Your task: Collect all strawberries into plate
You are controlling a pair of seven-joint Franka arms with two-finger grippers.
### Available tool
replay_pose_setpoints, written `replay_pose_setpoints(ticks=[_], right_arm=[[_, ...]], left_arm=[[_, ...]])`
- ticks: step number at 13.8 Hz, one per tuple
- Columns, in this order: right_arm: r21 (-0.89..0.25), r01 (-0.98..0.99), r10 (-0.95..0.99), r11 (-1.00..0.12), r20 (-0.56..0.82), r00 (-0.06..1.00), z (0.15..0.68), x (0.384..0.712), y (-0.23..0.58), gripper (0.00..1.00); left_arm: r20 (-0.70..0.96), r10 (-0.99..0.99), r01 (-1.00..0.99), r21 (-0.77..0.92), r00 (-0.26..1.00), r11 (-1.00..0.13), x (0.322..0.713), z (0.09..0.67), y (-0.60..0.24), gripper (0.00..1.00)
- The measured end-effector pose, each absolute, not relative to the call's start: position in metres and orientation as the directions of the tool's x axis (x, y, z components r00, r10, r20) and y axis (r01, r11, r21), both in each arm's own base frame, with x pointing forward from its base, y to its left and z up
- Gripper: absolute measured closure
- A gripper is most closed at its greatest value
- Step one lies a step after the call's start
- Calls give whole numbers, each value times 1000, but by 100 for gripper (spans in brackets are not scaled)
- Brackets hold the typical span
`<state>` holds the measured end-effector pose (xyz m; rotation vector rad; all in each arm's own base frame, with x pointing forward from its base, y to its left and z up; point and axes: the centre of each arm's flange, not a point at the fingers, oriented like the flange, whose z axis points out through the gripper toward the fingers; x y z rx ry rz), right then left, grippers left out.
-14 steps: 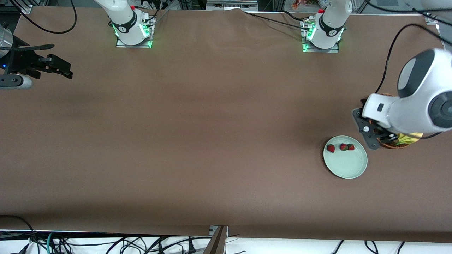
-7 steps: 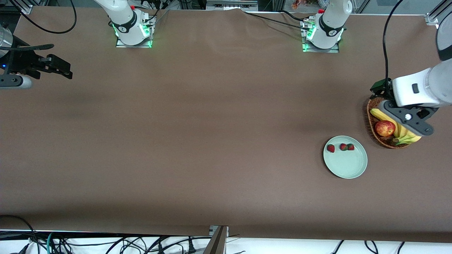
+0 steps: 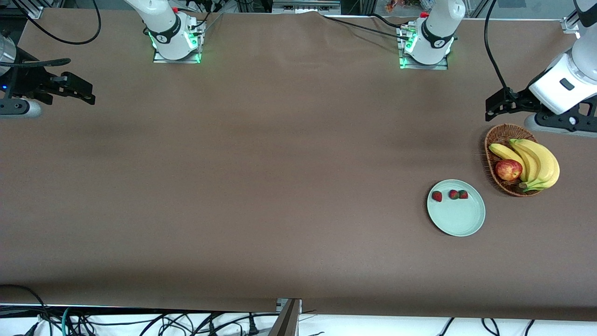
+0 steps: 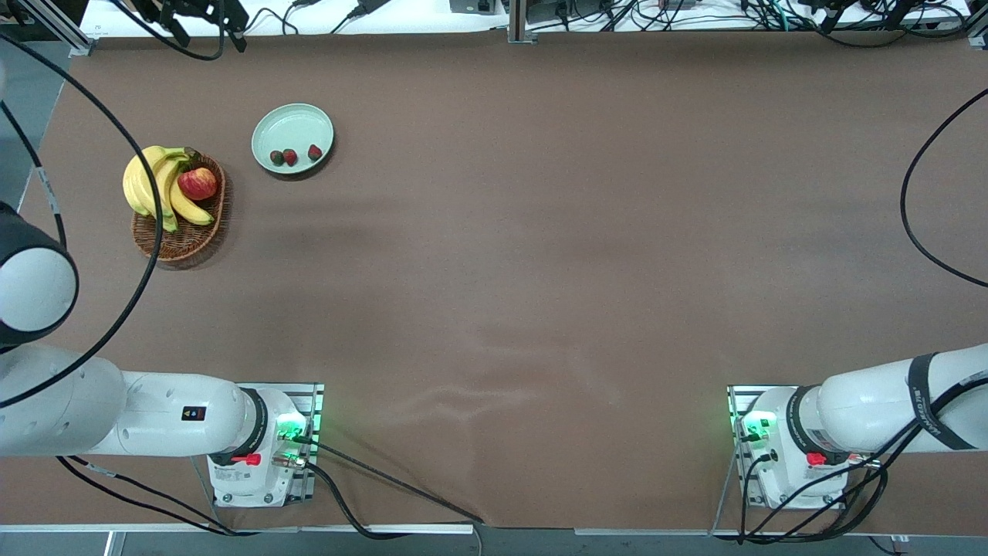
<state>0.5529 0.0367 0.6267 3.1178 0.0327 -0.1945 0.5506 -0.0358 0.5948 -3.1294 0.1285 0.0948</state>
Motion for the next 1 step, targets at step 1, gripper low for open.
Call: replay_pose_setpoints(ticks=[1], right_arm=[[16,22,20,-1000,-125,992,627,553,37,0]], left_arm=[[-62,-64,-65,-5,996,-998,548,593,-30,0]])
